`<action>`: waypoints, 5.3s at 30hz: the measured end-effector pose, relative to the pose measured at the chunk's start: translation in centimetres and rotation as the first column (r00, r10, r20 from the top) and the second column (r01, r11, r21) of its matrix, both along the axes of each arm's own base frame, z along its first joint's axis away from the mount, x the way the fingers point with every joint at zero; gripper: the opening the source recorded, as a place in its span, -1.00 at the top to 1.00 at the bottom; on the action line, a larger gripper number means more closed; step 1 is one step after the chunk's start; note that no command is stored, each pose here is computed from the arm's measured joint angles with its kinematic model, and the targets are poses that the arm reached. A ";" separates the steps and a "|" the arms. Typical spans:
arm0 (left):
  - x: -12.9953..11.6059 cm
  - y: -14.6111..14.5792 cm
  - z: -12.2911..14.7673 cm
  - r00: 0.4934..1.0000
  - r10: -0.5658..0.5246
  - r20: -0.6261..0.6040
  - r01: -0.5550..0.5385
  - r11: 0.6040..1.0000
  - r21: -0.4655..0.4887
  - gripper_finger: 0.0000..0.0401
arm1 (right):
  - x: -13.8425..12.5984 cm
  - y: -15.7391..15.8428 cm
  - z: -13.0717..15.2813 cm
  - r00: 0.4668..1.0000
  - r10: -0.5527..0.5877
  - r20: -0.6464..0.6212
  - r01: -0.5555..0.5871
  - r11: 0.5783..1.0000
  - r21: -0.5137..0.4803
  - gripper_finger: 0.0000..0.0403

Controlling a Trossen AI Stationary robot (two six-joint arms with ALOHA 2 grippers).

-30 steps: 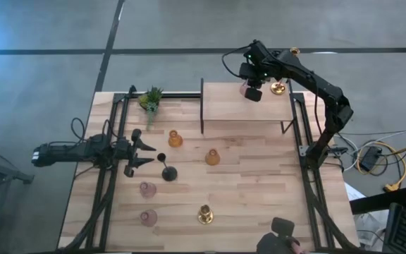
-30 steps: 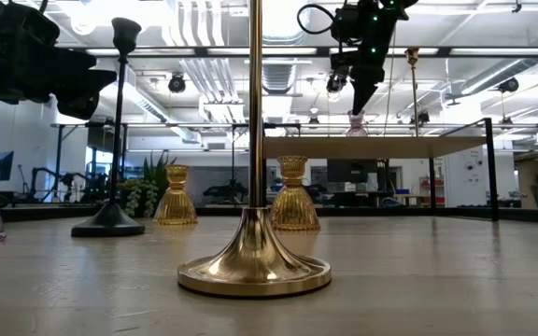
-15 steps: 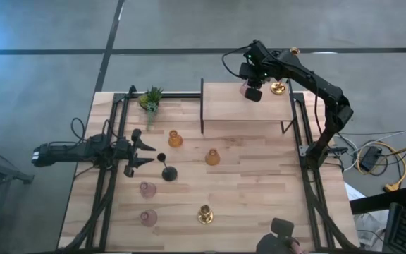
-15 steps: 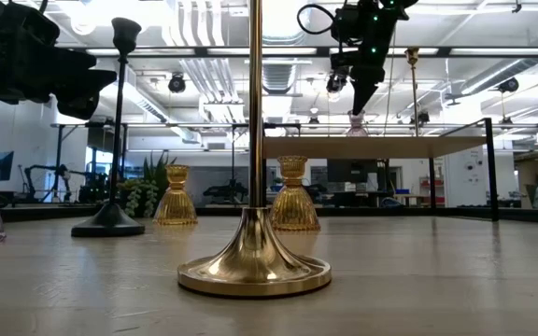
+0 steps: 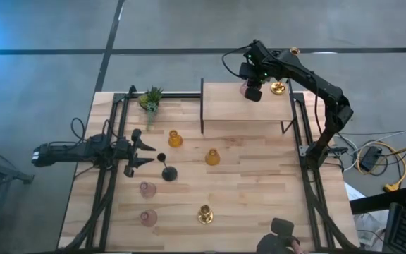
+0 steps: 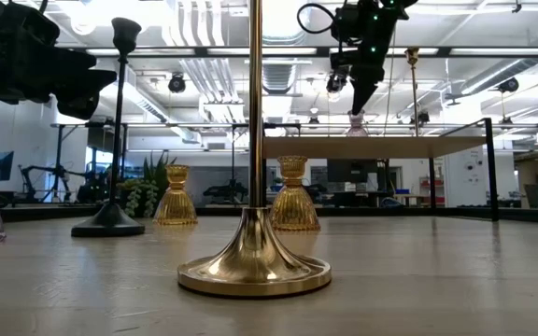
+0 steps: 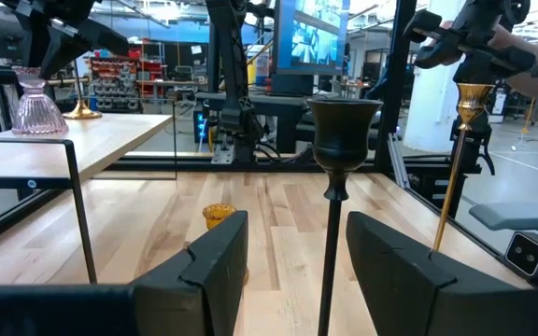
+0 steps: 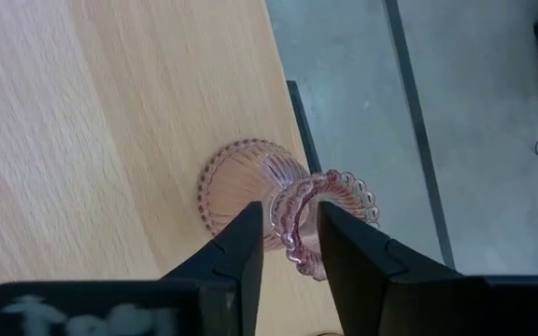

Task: Pick & Place candle stick holders
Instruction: Put the right orange candle holder on the shelf

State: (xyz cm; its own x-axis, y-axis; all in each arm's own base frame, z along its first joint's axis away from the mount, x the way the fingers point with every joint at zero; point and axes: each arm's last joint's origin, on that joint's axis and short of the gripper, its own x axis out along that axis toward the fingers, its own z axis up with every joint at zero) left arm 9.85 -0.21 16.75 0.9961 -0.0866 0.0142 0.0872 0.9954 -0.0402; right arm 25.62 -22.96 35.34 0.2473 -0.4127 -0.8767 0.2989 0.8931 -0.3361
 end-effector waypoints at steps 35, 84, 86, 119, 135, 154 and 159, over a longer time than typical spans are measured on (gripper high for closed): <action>0.0 0.0 0.0 1.000 0.000 0.000 0.000 1.000 0.000 0.06 | 2.1 13.1 7.7 0.992 0.094 0.078 -0.106 0.981 0.165 0.54; 0.0 0.0 0.0 1.000 0.000 0.000 0.000 1.000 0.000 0.06 | 10.8 22.6 -9.8 0.827 0.563 0.009 -0.545 0.798 0.257 0.48; 0.0 0.0 0.0 1.000 0.000 -0.001 0.000 1.000 0.000 0.06 | 11.1 22.6 -10.6 0.839 0.544 -0.009 -0.520 0.808 0.278 0.44; 0.0 0.0 0.0 1.000 0.000 -0.005 0.000 1.000 0.000 0.06 | 13.6 23.5 -9.8 0.798 0.600 -0.052 -0.588 0.795 0.149 0.32; 0.0 0.0 0.0 1.000 0.000 -0.005 0.000 1.000 0.000 0.06 | 15.3 23.6 -13.5 0.758 0.646 -0.087 -0.623 0.757 0.197 0.39; 0.0 0.0 0.0 1.000 0.000 -0.006 0.000 1.000 0.000 0.06 | 15.0 23.5 -12.3 0.764 0.642 -0.057 -0.626 0.761 0.170 0.49; 0.0 0.0 -0.1 1.000 0.000 -0.006 0.000 1.000 0.000 0.06 | 15.4 23.2 -12.6 0.749 0.660 -0.055 -0.647 0.747 0.151 0.47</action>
State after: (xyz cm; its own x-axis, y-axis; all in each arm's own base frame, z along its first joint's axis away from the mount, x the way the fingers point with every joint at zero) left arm 9.89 -0.21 16.70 0.9962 -0.0865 0.0078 0.0868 0.9954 -0.0410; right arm 41.01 0.29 22.70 0.3291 -0.0775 -0.9411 -0.4012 0.8908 -0.2136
